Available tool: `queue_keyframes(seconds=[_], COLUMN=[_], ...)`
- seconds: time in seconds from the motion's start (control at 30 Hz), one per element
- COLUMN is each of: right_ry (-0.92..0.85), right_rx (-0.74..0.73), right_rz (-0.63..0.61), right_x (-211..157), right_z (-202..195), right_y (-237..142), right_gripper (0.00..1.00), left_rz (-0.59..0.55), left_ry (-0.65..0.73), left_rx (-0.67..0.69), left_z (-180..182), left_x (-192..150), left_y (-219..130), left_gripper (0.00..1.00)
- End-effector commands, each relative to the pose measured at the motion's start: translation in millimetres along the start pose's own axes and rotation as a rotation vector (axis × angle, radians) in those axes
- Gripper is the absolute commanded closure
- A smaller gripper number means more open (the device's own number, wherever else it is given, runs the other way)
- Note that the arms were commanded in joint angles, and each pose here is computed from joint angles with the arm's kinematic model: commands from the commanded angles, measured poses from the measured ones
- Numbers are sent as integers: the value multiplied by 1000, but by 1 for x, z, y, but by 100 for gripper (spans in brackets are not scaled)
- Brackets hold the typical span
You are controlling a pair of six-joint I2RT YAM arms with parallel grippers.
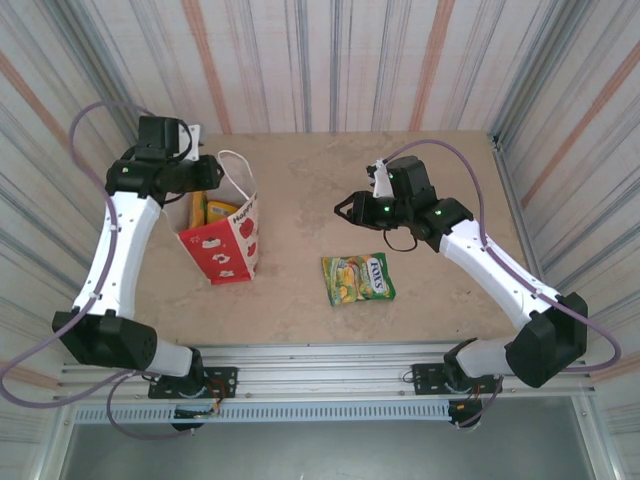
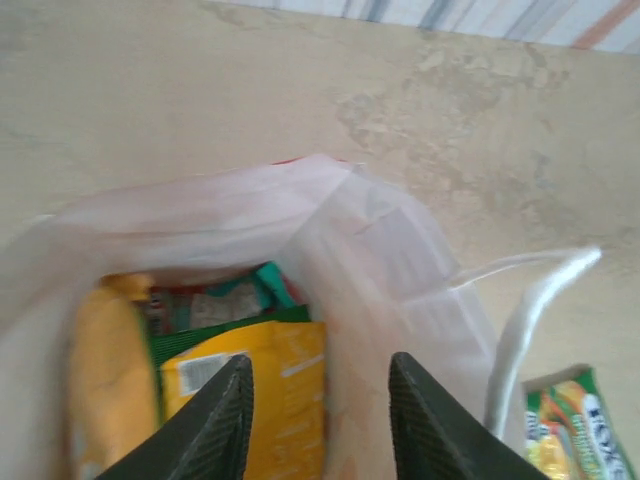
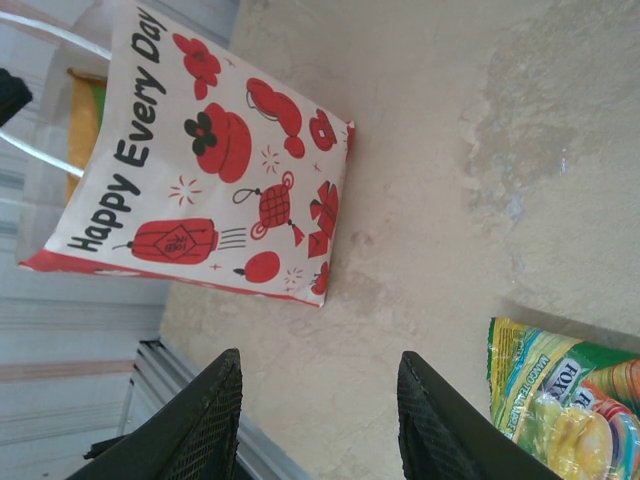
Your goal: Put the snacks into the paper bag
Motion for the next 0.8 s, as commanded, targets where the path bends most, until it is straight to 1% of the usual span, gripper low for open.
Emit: queue_keyframes(seconds=[0.0,0.1,0.3,0.4,0.53,0.6,0.63,0.7,0.77], right_ry=[1,2,2,3,6,7,7,7,6], right_rx=[17,18,19,21,26,25,25,25,20], right_rz=[-11,-10,-12,-13,-10,-10,-12,-13,-15], right_x=[-1,-2,-2,-1,0,0,0,0,0], right_z=[5,5,5,6,6,6,6,6,6], right_y=[-9,-10,-10,-9,-8,-8,-8,-9,-9], right_gripper=[56,56,56,56,56,56,56,56,56], left_rz=[116,166,209,247,297,316,323,334,321], left_ry=[32,37,68,76,60,53,49,51,59], left_rx=[127,176,285,288,252,235,227,220,229], left_z=[17,24,36,38,36,35,34,34,34], left_x=[-19,-26,-34,-42,-54,-59,-61,-60,-54], left_y=[3,7,3,8,21,27,29,31,25], left_gripper=[64,65,60,57,55,59,63,76,93])
Point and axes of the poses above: each hand's point on the last joint's axis, 136 mm out from that joint toward the fingers, its own y axis out along the fingers, its own z axis along the line the jaws close on, x = y × z, the point moved 6 cm from there along -y, back along the fingers, and after that the axes turned 9 degrees about y, right-handed, at the moved point
